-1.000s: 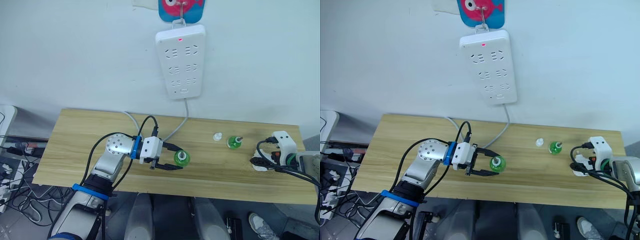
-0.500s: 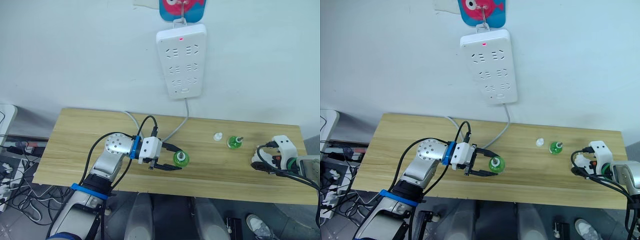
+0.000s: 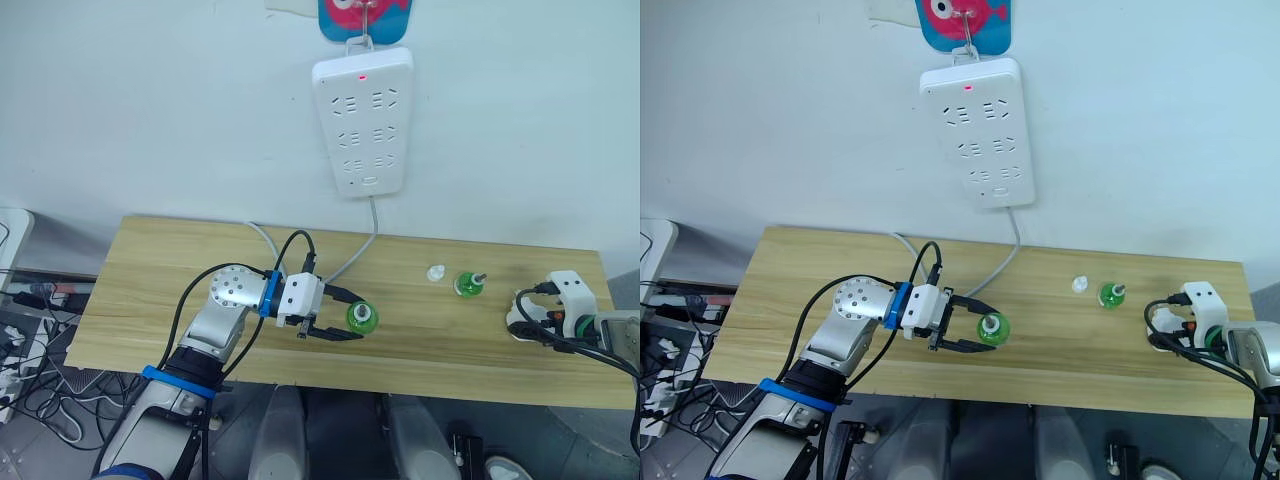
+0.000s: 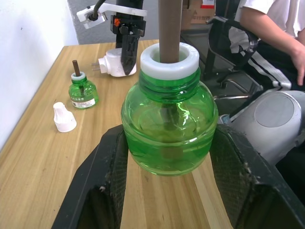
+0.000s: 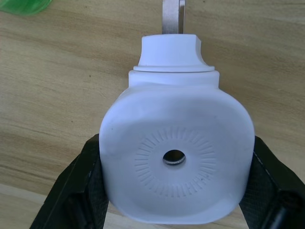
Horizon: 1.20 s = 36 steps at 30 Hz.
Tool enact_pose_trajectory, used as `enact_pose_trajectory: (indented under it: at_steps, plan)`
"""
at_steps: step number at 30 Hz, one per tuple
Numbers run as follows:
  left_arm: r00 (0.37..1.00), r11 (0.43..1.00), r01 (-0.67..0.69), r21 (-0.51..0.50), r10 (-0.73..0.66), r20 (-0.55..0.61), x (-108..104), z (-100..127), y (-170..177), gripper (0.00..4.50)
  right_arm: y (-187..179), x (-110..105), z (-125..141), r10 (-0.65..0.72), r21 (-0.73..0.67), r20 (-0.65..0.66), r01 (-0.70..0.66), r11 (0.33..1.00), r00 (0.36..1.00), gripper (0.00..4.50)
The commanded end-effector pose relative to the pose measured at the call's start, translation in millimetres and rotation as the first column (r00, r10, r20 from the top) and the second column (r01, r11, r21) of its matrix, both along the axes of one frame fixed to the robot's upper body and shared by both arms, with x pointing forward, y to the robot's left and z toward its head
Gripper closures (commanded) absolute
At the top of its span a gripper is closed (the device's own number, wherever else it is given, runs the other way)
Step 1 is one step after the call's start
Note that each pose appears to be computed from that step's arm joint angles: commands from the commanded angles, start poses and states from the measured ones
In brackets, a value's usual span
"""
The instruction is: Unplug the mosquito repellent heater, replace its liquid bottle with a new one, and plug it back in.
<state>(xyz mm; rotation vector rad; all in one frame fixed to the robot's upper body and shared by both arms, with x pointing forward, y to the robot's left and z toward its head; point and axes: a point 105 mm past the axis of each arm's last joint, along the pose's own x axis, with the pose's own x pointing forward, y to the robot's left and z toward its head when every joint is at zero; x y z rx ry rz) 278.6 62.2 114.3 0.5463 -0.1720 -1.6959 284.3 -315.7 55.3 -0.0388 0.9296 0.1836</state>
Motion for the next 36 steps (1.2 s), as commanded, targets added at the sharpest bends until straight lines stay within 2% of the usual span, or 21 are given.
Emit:
enact_pose_trajectory:
  at_steps: [1,8,11,14,17,22,27,30,36]
  plan:
    - [0.999,0.999,0.036,-0.009,-0.036,0.015,-7.6,2.7,-3.1,2.33,-4.5,1.7,9.8,-0.004,-0.001,0.025,0.004,1.0,1.0,1.48]
    - [0.999,1.0,0.031,-0.002,-0.031,0.021,-7.0,1.2,-2.6,2.33,-0.2,0.3,19.1,0.008,0.019,0.04,-0.009,1.0,0.999,1.48]
    - [0.999,1.0,0.02,0.002,-0.02,0.025,-5.1,1.5,-1.8,2.33,5.2,-4.5,38.6,-0.016,0.087,0.083,0.009,0.996,0.996,1.48]
    - [1.0,0.999,0.009,0.036,-0.009,0.02,-4.8,-2.1,0.9,2.33,22.5,-21.5,67.2,-0.019,0.191,0.146,-0.009,0.982,0.989,1.48]
    - [1.0,0.997,0.01,0.074,-0.009,-0.012,-6.3,-4.8,1.8,2.33,51.7,-42.3,88.3,0.045,0.277,0.23,-0.11,0.955,0.972,1.48]
    - [0.992,0.983,0.097,0.153,-0.083,-0.095,-17.1,-4.5,0.7,2.33,102.3,-69.3,99.8,0.149,0.373,0.38,-0.299,0.878,0.913,1.48]
    - [0.989,0.984,0.12,0.128,-0.108,-0.098,-12.5,8.1,-7.1,2.33,137.2,-76.8,109.1,0.159,0.424,0.484,-0.39,0.818,0.86,1.48]
    - [0.993,0.989,0.101,0.104,-0.094,-0.079,-6.6,8.9,-8.3,2.33,139.1,-75.6,109.1,0.141,0.405,0.486,-0.365,0.838,0.862,1.48]
    - [0.993,0.992,0.096,0.079,-0.091,-0.072,-5.6,6.5,-7.5,2.33,110.8,-70.8,94.2,0.084,0.304,0.388,-0.213,0.929,0.918,1.48]
